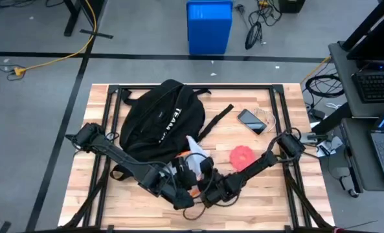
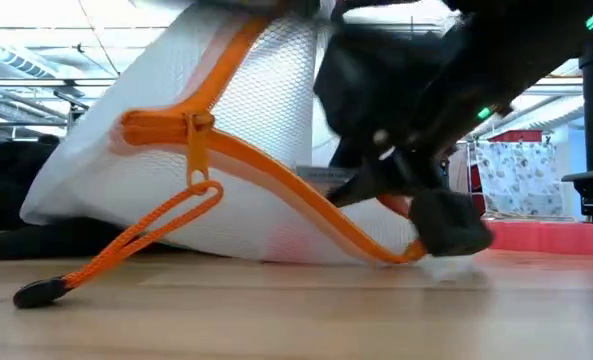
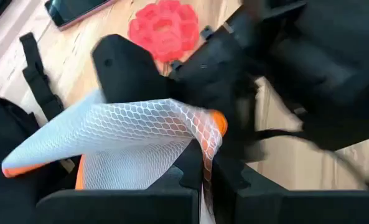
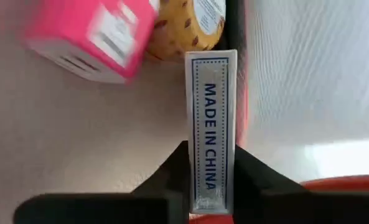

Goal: Unpack backpack
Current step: Remove the card pack from the orange zip bag

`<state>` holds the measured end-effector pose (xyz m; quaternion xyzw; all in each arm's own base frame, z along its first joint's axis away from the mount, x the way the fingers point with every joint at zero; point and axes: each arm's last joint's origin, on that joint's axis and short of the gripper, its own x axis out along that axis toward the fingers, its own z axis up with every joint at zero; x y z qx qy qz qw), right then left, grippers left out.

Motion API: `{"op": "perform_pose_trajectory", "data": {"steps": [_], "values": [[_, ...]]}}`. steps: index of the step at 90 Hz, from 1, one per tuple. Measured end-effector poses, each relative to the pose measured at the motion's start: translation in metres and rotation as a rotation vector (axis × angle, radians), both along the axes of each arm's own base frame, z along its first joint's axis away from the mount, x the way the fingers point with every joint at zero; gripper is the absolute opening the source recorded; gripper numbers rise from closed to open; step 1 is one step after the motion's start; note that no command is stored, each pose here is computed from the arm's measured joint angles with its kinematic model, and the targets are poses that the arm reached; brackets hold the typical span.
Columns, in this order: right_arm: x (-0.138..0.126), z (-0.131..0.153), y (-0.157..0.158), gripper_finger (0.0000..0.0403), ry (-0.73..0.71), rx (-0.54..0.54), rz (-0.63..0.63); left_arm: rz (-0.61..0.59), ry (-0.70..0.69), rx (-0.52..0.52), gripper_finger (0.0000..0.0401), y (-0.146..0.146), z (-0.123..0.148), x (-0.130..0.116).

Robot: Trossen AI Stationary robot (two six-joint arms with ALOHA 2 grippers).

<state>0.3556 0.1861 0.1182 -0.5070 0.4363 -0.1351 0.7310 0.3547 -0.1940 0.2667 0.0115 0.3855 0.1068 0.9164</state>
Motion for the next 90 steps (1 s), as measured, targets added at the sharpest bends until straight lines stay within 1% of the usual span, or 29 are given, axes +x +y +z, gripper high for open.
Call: {"op": "perform_pose_trajectory", "data": {"steps": [12,20,31,45,52,67,76,90], "values": [[0.002,0.019,0.018,0.0045,0.017,-0.01,0.045,-0.016,0.006,0.017,0.0,0.001,0.0,0.001],[0.004,0.036,0.028,0.0045,0.032,0.03,0.058,-0.004,0.004,0.014,0.0,0.004,0.0,0.002],[0.005,0.061,0.042,0.0045,0.017,0.15,0.05,0.015,-0.005,0.036,0.0,0.005,0.0,0.002],[-0.001,0.078,0.053,0.0045,0.078,0.316,0.012,0.021,-0.006,0.044,0.0,0.006,0.0,0.002],[-0.009,0.082,0.058,0.0045,0.119,0.364,-0.013,0.023,-0.005,0.048,0.0,0.006,0.0,0.002],[-0.033,0.09,0.066,0.0045,0.164,0.35,-0.105,0.023,0.001,0.051,0.0,0.006,0.0,0.002],[-0.047,0.101,0.068,0.0048,0.133,0.368,-0.161,0.023,0.012,0.058,0.0,0.007,-0.001,0.001],[-0.072,0.127,0.072,0.0048,0.054,0.39,-0.194,0.033,0.019,0.066,0.0,0.01,-0.001,0.002]]}}
